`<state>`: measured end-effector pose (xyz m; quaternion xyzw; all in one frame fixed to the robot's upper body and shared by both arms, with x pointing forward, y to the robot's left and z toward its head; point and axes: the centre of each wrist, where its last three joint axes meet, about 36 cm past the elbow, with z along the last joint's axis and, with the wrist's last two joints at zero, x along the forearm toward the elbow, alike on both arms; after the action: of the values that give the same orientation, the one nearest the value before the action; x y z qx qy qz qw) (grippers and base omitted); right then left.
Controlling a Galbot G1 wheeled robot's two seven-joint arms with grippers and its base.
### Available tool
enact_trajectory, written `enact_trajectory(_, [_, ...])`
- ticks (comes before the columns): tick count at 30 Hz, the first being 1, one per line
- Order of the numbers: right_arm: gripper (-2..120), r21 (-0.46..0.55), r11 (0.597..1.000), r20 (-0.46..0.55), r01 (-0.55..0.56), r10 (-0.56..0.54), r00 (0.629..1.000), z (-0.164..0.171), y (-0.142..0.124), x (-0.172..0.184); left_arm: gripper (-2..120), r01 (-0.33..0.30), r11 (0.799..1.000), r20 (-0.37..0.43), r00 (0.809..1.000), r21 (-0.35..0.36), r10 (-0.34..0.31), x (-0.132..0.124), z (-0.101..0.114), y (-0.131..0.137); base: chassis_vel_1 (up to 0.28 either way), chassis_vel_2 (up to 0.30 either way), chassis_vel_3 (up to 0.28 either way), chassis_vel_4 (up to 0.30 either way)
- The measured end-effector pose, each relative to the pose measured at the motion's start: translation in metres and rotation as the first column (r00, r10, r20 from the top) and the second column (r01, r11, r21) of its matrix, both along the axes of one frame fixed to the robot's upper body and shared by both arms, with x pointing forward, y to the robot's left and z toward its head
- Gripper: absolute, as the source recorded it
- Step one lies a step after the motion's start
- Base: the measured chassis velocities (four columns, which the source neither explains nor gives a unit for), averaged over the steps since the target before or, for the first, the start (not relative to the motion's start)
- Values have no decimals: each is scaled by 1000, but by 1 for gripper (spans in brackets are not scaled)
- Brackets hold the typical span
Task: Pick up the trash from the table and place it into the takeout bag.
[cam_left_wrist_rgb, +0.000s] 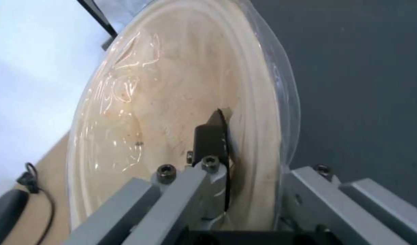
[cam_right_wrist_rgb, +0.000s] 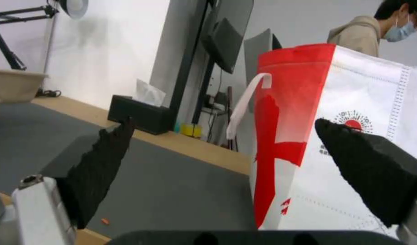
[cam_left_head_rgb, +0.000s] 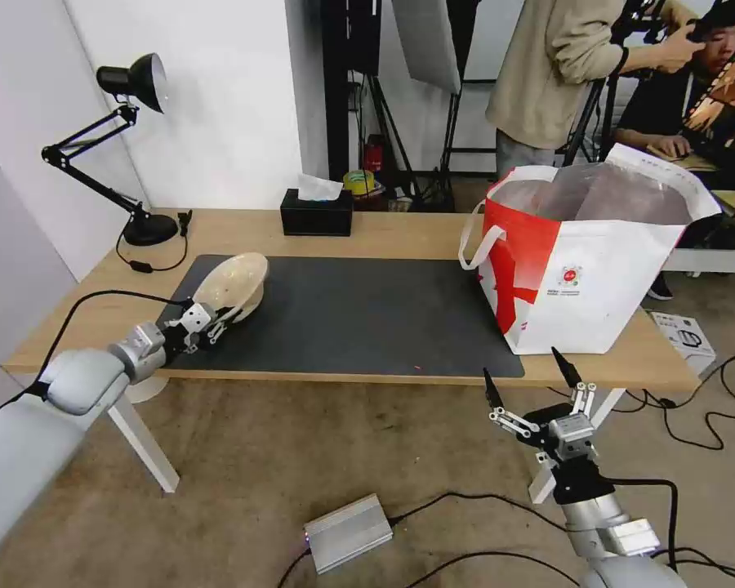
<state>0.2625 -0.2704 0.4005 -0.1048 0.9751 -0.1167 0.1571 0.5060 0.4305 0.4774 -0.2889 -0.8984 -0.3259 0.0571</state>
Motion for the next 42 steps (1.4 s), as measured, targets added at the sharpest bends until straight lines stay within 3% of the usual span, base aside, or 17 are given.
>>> enact_trajectory(9, [100,0,1000,0,0,0,1000,0,0,0,2,26,1000,60,998,-12,-25,-9,35,2,0,0,0,0])
enact_trajectory(17, [100,0,1000,0,0,0,1000,0,0,0,2,79,996,146,987,-33,-73,-13,79,-10,0,0,0,0])
enact_trajectory(18, [100,0,1000,0,0,0,1000,0,0,0,2,98,994,172,981,-42,-89,-14,92,-15,0,0,0,0])
enact_trajectory(20, [100,0,1000,0,0,0,1000,0,0,0,2,100,994,175,980,-43,-91,-14,93,-15,0,0,0,0])
enact_trajectory(29, [100,0,1000,0,0,0,1000,0,0,0,2,196,979,301,938,-58,-170,-10,153,-47,0,0,0,0])
enact_trajectory(31, [100,0,1000,0,0,0,1000,0,0,0,2,203,978,308,935,-58,-175,-9,157,-49,0,0,0,0])
enact_trajectory(33, [100,0,1000,0,0,0,1000,0,0,0,2,233,971,344,917,-59,-200,-2,179,-60,0,0,0,0])
enact_trajectory(42, [100,0,1000,0,0,0,1000,0,0,0,2,287,957,380,891,-48,-248,27,205,-93,0,0,0,0])
